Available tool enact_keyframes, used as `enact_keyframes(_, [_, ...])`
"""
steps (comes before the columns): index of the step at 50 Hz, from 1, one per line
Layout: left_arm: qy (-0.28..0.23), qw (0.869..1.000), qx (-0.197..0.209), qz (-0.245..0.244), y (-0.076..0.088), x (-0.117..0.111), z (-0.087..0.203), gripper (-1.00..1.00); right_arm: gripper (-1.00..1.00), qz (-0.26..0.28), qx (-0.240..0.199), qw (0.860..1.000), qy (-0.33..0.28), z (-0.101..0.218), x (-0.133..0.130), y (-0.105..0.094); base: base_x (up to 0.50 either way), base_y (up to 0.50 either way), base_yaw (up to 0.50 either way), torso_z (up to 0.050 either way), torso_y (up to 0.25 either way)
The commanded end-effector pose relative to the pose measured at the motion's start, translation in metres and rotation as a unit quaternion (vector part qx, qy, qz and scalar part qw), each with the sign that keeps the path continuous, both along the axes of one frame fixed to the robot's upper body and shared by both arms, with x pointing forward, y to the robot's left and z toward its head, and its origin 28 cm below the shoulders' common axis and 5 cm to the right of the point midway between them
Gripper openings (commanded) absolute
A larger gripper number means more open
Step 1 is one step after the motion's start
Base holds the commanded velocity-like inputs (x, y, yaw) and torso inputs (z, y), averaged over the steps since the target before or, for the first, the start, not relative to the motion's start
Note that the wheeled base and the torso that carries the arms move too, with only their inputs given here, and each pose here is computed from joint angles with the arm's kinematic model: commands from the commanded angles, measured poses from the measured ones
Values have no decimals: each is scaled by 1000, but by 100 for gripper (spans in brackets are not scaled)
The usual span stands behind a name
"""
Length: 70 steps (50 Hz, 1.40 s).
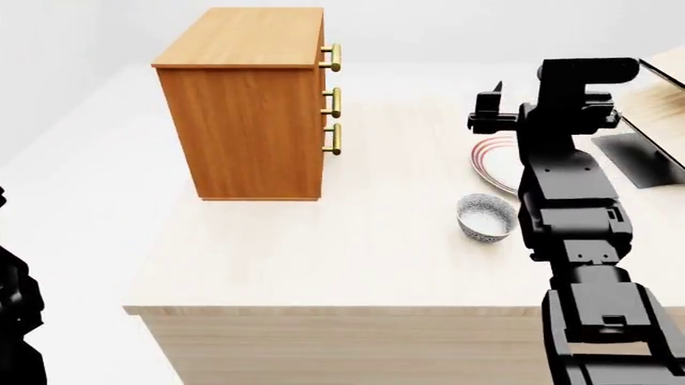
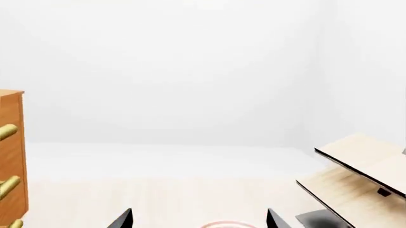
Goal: Open the top drawer of the cabinet and put the bowl in it.
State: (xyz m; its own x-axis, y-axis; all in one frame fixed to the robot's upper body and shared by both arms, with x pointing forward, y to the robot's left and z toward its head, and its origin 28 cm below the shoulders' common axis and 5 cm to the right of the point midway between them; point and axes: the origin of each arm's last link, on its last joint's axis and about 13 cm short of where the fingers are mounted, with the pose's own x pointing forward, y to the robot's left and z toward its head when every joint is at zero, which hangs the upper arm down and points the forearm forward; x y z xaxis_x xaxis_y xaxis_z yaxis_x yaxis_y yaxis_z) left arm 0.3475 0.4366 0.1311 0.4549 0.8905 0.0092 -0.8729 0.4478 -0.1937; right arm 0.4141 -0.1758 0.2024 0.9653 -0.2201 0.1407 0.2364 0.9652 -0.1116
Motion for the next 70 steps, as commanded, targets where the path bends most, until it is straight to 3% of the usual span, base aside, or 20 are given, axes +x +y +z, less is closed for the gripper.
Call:
enact_keyframes(1, [2, 1000, -2, 0, 0, 0, 1, 100, 100, -5, 14, 1000, 9, -16, 1, -3, 0, 0, 0, 0, 0])
enact_keyframes(8, [3, 1000, -2, 0, 1, 1, 3, 100, 100, -2, 12, 1000, 11, -14, -1, -4, 0, 0, 0, 0, 0])
enact_keyframes(15, [2, 1000, -1, 0, 2, 1, 6, 100, 100, 23, 50, 998, 23, -11, -3, -5, 345, 0, 0, 0, 0])
enact_keyframes(70, [1, 1000, 4, -1, 3, 3, 10, 100, 100, 13, 67, 997, 24, -8, -4, -7, 500, 0, 0, 0, 0])
